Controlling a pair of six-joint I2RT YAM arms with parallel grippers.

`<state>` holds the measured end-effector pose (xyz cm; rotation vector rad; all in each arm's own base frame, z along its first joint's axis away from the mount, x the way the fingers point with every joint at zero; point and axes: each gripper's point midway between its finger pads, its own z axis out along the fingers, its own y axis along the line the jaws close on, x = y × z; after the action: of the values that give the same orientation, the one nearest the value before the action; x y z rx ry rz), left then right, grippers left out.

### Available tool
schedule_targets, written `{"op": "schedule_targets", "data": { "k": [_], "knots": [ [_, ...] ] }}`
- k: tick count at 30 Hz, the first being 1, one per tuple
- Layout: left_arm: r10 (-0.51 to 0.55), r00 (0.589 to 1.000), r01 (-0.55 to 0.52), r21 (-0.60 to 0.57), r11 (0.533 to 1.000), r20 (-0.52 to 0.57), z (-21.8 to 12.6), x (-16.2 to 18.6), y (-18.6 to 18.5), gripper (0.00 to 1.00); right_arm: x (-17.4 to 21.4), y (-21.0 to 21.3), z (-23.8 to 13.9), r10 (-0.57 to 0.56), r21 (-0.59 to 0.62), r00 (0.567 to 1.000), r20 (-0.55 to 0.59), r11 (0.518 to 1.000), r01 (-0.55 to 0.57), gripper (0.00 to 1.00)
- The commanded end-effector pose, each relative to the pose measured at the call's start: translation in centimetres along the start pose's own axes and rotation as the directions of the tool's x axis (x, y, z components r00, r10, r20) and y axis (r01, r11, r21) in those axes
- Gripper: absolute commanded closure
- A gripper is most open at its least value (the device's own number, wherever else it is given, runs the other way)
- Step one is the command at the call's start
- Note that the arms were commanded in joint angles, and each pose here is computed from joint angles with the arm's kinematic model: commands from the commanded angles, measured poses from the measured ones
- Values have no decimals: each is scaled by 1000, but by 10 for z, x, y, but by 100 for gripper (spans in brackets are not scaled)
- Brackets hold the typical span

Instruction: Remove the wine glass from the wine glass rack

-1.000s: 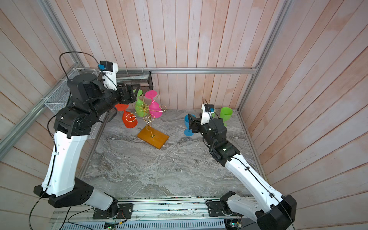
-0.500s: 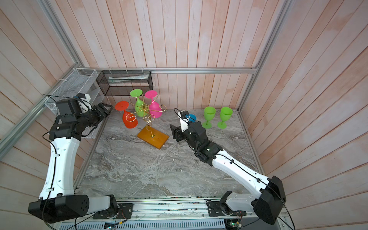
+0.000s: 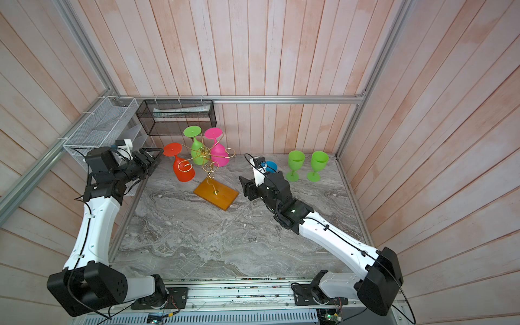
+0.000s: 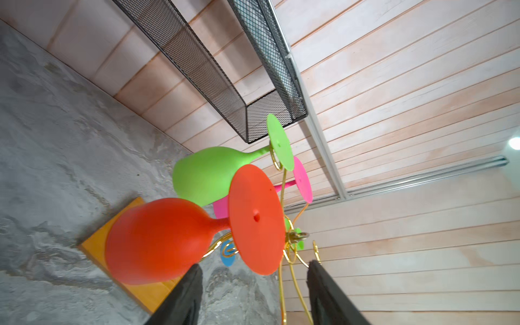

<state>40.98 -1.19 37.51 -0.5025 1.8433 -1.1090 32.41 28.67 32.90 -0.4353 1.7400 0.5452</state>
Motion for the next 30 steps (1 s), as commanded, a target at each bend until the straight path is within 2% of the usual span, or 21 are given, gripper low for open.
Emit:
{"op": "schedule_targets", "data": {
  "k": [1, 7, 20, 25, 28, 30],
  "knots": [
    [-13, 1000, 14, 98, 995, -5, 4, -5, -15, 43, -16, 0, -2, 5, 17, 999, 40, 1000, -6, 32],
    [-31, 999, 33, 108, 994, -19, 9, -5, -12, 46, -15, -1, -2, 4, 23, 999, 38, 1000, -5, 32],
    [-7, 1000, 7, -2, 1000, 23, 7, -9, 4, 46, -12, -5, -2, -2, 41, 1000, 29, 999, 0, 33],
    [-7, 1000, 7, 0, 1000, 16, 11, -8, 6, 46, -10, -5, 1, -3, 43, 1000, 23, 999, 2, 33],
    [-12, 1000, 12, 12, 1000, 6, 17, -6, 6, 49, -10, -5, 2, -3, 46, 1000, 22, 999, 2, 33],
    [-10, 1000, 10, 20, 1000, -1, 22, -5, 3, 56, -10, -5, 2, -4, 47, 1000, 21, 999, 3, 33]
  ]
}}
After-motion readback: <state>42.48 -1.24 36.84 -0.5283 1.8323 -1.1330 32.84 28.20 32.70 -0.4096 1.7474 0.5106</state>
